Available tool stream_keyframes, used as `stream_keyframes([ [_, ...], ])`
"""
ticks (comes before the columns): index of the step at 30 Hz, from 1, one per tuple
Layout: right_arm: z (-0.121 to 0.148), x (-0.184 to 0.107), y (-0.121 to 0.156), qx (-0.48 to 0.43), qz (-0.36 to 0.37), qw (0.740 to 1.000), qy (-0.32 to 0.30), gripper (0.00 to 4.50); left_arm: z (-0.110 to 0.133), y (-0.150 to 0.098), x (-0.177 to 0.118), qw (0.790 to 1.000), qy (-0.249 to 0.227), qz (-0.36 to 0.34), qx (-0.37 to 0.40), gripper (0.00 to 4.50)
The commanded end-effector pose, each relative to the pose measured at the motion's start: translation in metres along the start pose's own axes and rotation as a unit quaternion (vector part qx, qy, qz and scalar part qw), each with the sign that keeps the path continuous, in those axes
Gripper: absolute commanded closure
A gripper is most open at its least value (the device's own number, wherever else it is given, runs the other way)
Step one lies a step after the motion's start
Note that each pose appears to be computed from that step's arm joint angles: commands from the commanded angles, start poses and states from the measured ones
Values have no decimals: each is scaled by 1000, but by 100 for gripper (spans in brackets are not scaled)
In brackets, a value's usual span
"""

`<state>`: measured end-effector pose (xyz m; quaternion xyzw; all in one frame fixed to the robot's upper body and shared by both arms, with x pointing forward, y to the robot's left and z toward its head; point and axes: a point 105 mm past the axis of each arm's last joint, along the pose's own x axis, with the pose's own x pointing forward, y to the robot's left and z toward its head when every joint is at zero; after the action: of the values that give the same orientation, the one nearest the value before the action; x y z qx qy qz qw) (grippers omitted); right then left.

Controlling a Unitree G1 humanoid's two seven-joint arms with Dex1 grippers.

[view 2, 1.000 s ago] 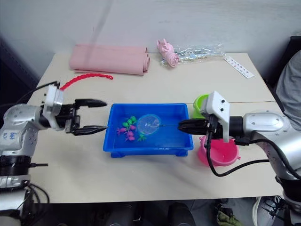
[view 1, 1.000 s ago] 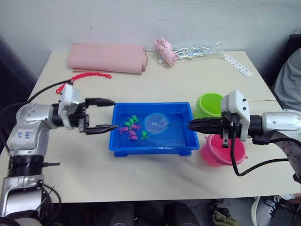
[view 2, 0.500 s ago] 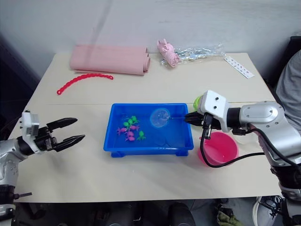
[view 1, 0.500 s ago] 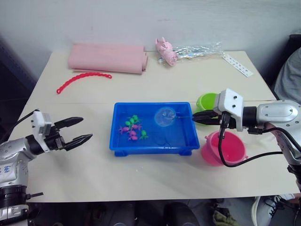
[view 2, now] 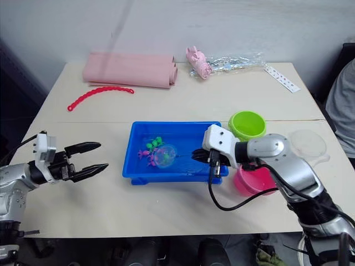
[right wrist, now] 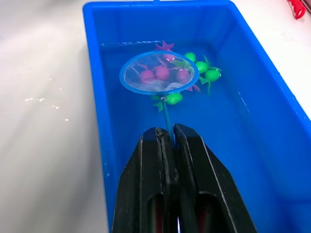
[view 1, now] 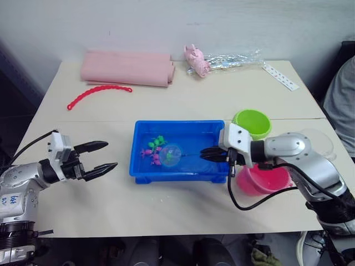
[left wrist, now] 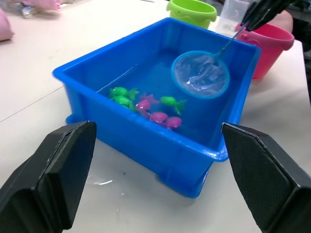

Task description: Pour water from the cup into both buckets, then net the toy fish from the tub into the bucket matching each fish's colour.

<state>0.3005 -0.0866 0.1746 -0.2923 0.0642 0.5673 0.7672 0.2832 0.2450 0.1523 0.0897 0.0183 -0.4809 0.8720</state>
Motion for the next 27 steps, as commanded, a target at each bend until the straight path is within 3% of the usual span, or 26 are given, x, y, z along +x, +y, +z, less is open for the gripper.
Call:
stream_keyframes([
  [1,11,5,-5,-23,-4,1000,-6,450,9,0,2,1000,-2,-8,25,3],
  [27,3,35,-27,-124,-20,992,35,450,3,-9,-1,1000,11,-6,22,3],
])
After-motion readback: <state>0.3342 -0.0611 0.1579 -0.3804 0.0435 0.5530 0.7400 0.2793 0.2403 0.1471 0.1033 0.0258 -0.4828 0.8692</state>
